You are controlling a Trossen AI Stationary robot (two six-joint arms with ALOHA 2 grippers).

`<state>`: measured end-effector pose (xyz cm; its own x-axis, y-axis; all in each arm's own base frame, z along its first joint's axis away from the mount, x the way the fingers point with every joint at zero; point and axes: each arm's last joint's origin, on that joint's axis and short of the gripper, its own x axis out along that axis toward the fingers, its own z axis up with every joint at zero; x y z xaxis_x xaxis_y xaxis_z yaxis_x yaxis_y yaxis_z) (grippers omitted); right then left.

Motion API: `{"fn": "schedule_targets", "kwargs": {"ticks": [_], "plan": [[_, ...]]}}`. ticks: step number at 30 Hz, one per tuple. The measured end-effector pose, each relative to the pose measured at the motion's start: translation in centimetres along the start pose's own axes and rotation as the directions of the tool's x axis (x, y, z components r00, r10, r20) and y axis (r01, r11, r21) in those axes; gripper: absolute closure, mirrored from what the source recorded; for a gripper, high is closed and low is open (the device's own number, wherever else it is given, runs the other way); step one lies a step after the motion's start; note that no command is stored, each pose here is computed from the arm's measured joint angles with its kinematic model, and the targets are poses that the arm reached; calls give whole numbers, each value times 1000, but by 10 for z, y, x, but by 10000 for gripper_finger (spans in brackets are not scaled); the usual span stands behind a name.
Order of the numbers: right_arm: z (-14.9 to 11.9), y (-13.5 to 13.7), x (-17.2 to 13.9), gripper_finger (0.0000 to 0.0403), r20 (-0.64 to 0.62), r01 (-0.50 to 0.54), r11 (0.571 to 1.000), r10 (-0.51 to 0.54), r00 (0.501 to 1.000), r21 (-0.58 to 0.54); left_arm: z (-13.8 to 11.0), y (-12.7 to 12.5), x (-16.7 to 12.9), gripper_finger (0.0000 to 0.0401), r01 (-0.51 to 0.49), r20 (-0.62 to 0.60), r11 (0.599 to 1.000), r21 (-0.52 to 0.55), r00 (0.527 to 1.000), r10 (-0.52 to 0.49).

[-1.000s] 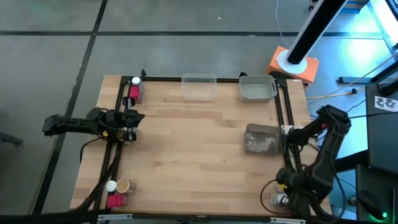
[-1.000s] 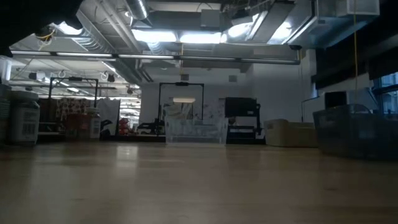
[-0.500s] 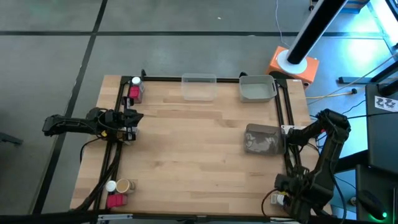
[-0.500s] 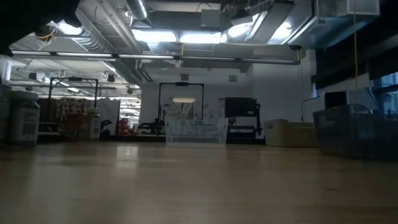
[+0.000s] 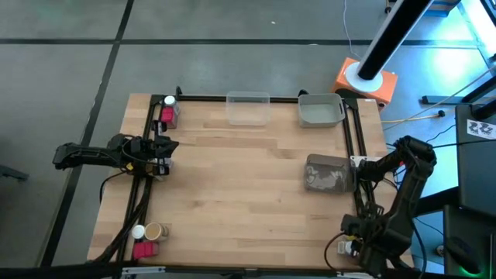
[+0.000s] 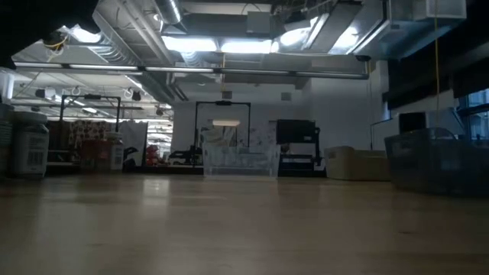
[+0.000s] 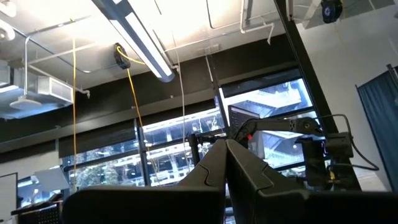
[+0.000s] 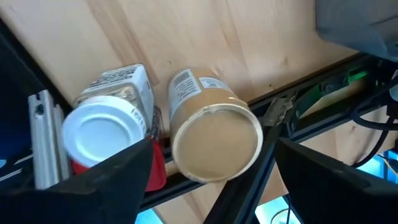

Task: Sort spices by type
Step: Put the bottom right brown seasoning bottle into the black bin

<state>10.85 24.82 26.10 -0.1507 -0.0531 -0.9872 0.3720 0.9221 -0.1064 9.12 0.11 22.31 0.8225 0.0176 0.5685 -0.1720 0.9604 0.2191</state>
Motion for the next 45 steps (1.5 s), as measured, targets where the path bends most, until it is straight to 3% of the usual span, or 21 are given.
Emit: {"fn": "schedule_targets", "kwargs": {"ticks": [22,39,45], "plan": [[2,-5,31,95,-46,44,999,-43,998,12,0,0,0,401,-1,3,1000,8,1000,1],[3,-5,32,96,-28,43,999,-43,999,15,0,0,0,401,-1,3,1000,7,1000,1],[3,-5,32,121,-33,45,999,-44,998,13,0,0,0,401,-1,3,1000,7,1000,1]]}}
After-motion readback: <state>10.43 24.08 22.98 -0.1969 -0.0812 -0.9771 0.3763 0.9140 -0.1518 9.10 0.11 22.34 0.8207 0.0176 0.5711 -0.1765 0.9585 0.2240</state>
